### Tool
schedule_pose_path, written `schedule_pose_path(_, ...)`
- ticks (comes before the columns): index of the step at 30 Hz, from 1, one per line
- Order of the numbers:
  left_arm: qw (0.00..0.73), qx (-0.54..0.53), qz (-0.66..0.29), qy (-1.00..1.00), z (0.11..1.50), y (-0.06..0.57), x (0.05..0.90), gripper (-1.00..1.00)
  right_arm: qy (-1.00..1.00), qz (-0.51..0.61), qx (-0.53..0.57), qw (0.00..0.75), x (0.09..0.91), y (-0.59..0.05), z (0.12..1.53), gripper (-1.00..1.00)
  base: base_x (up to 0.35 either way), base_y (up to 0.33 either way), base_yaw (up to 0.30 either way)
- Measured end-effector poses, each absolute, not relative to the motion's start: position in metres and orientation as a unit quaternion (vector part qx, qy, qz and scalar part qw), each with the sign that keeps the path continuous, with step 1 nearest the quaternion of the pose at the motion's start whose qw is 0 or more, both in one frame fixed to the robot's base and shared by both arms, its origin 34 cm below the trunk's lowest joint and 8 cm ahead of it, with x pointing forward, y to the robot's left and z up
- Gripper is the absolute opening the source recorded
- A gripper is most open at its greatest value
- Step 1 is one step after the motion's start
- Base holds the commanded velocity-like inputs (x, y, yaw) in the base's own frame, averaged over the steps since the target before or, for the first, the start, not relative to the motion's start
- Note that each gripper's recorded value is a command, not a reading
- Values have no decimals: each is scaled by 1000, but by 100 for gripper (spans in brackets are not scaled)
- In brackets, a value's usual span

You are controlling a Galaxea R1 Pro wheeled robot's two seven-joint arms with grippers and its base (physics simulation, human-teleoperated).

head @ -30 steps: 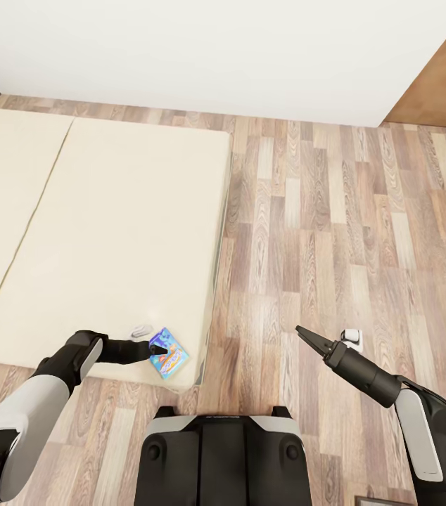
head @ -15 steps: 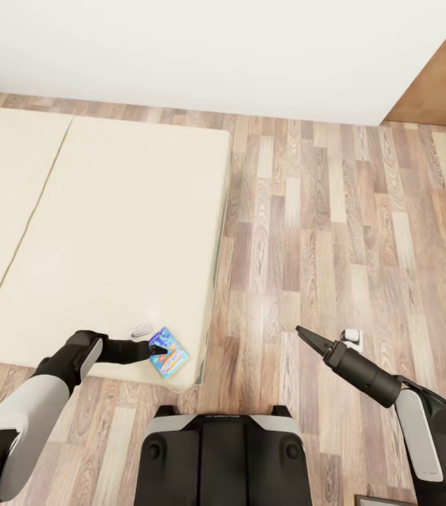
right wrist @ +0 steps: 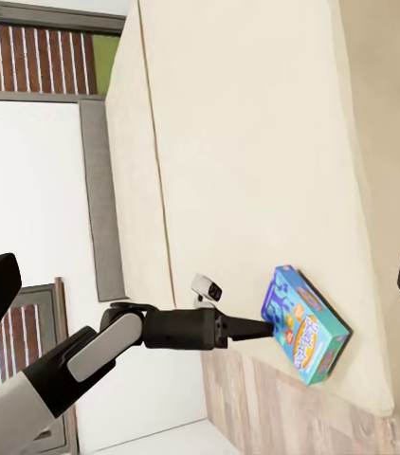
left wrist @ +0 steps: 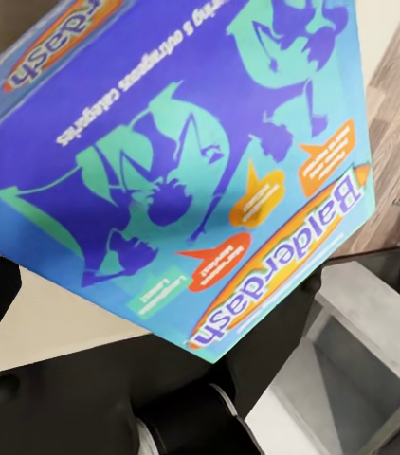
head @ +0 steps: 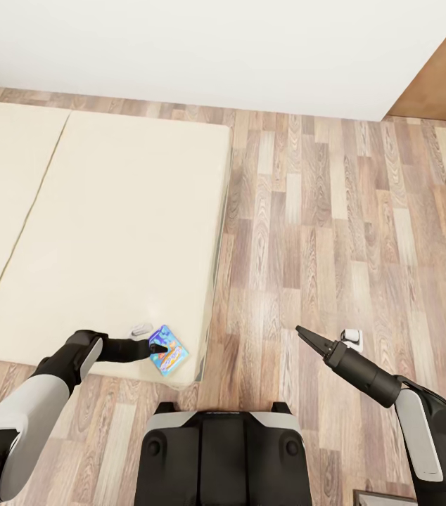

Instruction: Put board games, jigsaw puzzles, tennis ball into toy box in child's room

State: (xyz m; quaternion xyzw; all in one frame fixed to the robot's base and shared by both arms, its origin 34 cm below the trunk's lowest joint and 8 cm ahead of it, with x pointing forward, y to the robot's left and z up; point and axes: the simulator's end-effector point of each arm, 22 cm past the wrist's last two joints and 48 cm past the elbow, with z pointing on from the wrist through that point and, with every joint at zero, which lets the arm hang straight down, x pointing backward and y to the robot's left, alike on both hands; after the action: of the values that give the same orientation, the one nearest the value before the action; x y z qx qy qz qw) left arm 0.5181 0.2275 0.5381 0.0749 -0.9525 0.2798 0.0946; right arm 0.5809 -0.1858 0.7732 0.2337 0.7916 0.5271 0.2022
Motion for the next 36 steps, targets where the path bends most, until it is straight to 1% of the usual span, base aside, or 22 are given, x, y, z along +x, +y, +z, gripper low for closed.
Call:
schedule_pose_path(12, 78, 71, 284, -953, 540, 224, 529, 100, 793, 526, 233, 202, 581, -188, 772, 100, 0, 0, 0)
schedule_pose_path(36, 77, 68, 319, -942, 545, 184, 531, 100, 794, 525, 233, 202, 580, -189, 772, 100, 0, 0, 0)
